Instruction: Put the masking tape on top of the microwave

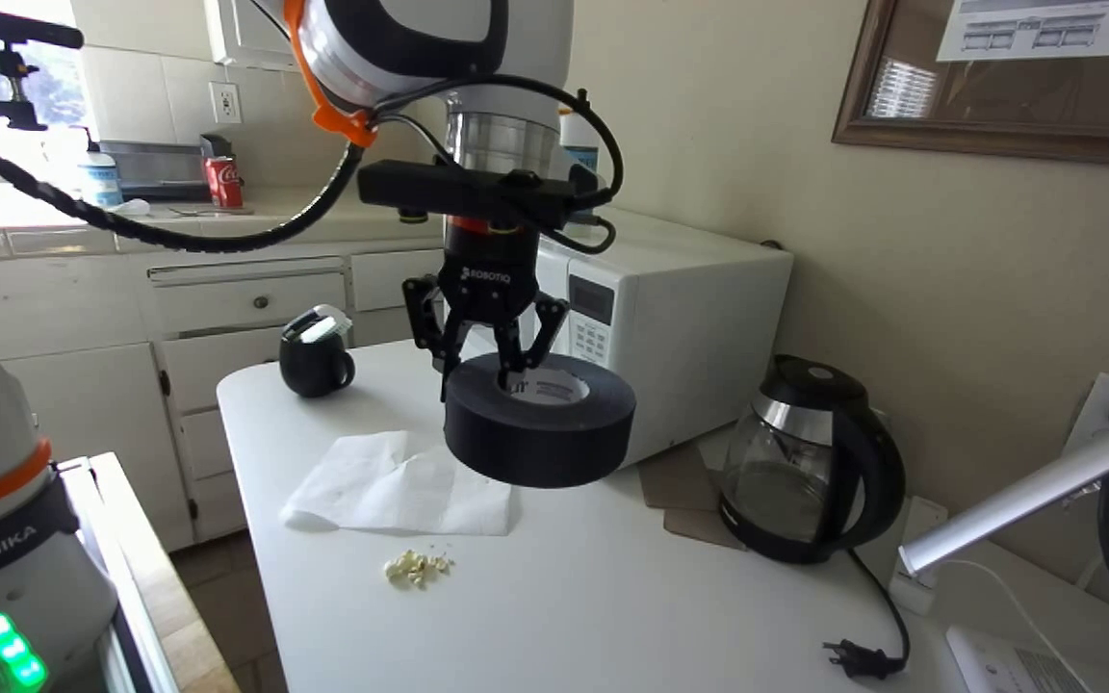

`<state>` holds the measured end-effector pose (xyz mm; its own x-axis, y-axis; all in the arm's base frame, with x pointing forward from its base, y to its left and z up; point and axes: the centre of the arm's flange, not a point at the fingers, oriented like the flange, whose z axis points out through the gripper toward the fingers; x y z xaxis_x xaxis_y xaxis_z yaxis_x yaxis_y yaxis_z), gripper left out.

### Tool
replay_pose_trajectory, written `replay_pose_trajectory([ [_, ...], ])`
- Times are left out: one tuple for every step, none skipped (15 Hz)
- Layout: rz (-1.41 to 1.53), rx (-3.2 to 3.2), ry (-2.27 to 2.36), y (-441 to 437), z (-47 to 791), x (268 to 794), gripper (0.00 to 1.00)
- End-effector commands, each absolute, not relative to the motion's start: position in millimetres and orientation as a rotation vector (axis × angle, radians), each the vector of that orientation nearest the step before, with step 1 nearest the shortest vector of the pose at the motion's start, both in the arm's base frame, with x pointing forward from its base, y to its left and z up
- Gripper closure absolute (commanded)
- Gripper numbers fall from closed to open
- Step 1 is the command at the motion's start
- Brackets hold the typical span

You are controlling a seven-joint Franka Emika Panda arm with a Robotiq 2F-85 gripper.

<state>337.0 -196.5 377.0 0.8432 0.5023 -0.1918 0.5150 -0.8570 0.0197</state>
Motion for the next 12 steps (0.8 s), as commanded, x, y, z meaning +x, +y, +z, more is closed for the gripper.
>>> replay_pose_trajectory([
  [-0.12,2.888,0.816,-186,439,334,0.79],
  [-0.086,2.865,0.82,-183,456,337,0.79],
  [-0.044,2.837,0.851,-179,473,342,0.79],
  [-0.011,2.813,0.873,-174,491,349,0.79],
  [0.013,2.799,0.887,-170,508,357,0.79],
  [0.028,2.784,0.895,-166,526,369,0.79],
  [0.033,2.776,0.913,-162,543,378,0.79],
  [0.037,2.775,0.923,-158,561,391,0.79],
  [0.047,2.782,0.929,-153,576,403,0.79],
  [0.056,2.792,0.933,-149,589,416,0.79],
  [0.064,2.795,0.939,-145,601,427,0.79],
  [0.073,2.802,0.952,-142,610,438,0.79],
])
